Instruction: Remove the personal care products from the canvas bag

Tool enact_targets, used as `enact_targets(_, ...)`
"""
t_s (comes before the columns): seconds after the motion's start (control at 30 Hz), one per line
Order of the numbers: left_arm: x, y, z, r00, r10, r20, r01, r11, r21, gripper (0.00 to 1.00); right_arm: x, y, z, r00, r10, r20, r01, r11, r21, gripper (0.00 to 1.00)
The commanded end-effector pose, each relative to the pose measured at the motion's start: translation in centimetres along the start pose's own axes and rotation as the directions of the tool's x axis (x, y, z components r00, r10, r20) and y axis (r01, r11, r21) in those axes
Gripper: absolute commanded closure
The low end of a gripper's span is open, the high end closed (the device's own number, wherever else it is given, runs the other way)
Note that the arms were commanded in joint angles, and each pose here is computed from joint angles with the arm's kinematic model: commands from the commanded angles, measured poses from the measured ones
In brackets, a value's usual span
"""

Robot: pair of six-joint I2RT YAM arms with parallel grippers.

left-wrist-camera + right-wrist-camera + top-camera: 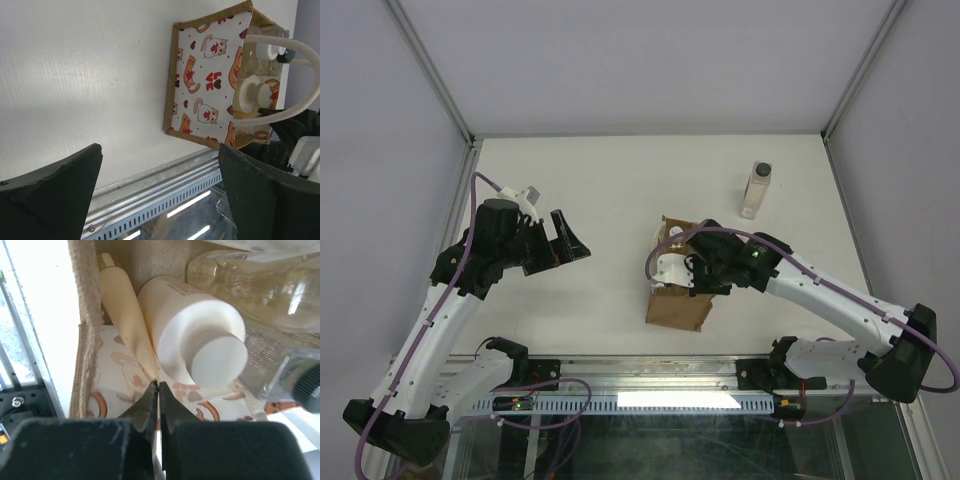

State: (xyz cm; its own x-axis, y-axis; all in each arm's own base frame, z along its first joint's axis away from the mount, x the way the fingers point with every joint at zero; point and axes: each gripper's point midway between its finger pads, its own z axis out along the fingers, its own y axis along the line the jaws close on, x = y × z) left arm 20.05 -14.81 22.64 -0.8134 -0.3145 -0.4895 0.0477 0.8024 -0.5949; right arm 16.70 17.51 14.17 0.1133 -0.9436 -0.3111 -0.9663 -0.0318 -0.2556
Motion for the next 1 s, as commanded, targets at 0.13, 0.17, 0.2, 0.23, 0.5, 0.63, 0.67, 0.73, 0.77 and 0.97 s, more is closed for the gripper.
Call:
enact_targets(0.13,-1.2,-1.1,-0.2,0.999,0.022,0.042,-0.023,0.999,0.035,0.01,-3.9,-1.0,-6.3,0.993,0.009,0.121,-0.010,1.000,0.010,1.00)
enact_targets(0.17,-1.2,-1.0,-0.2,0.999,0.022,0.041,-0.023,0.999,0.035,0.01,-4.4,-0.7,-6.6,0.990,0.034,0.139,-0.032,0.999,-0.016,1.00)
enact_targets(0.2,-1.2,-1.0,-0.1,0.999,0.022,0.040,-0.024,0.999,0.034,0.01,-4.9,-0.2,-6.8,0.986,0.071,0.152,-0.064,0.997,-0.046,1.00)
enact_targets(0.23,-1.2,-1.0,-0.1,0.999,0.021,0.040,-0.023,0.999,0.034,0.01,-5.5,0.0,-6.8,0.981,0.107,0.159,-0.097,0.993,-0.066,1.00)
enact_targets(0.5,-1.3,-1.0,0.2,0.999,0.017,0.040,-0.018,0.999,0.034,0.01,-7.3,0.3,-3.4,0.891,0.453,0.041,-0.447,0.888,-0.109,1.00)
enact_targets(0.63,-1.2,-1.0,0.1,0.999,0.015,0.039,-0.016,0.999,0.034,0.01,-7.7,-0.3,-1.1,0.827,0.562,0.035,-0.560,0.827,-0.052,1.00)
enact_targets(0.67,-1.2,-1.0,0.1,0.999,0.016,0.040,-0.017,0.999,0.035,0.01,-7.9,-0.5,-0.8,0.813,0.579,0.052,-0.578,0.815,-0.044,1.00)
enact_targets(0.73,-1.2,-0.9,0.1,0.999,0.016,0.041,-0.017,0.999,0.034,0.01,-8.4,-0.5,-0.3,0.799,0.595,0.083,-0.593,0.803,-0.048,1.00)
enact_targets(0.77,-1.1,-0.9,0.1,0.999,0.015,0.043,-0.017,0.999,0.033,0.01,-8.6,-0.6,0.1,0.793,0.602,0.097,-0.600,0.798,-0.048,1.00)
enact_targets(0.97,-0.9,-0.8,0.0,0.999,0.013,0.043,-0.015,0.999,0.035,0.01,-7.5,-0.2,2.2,0.777,0.623,0.090,-0.625,0.781,-0.008,0.87)
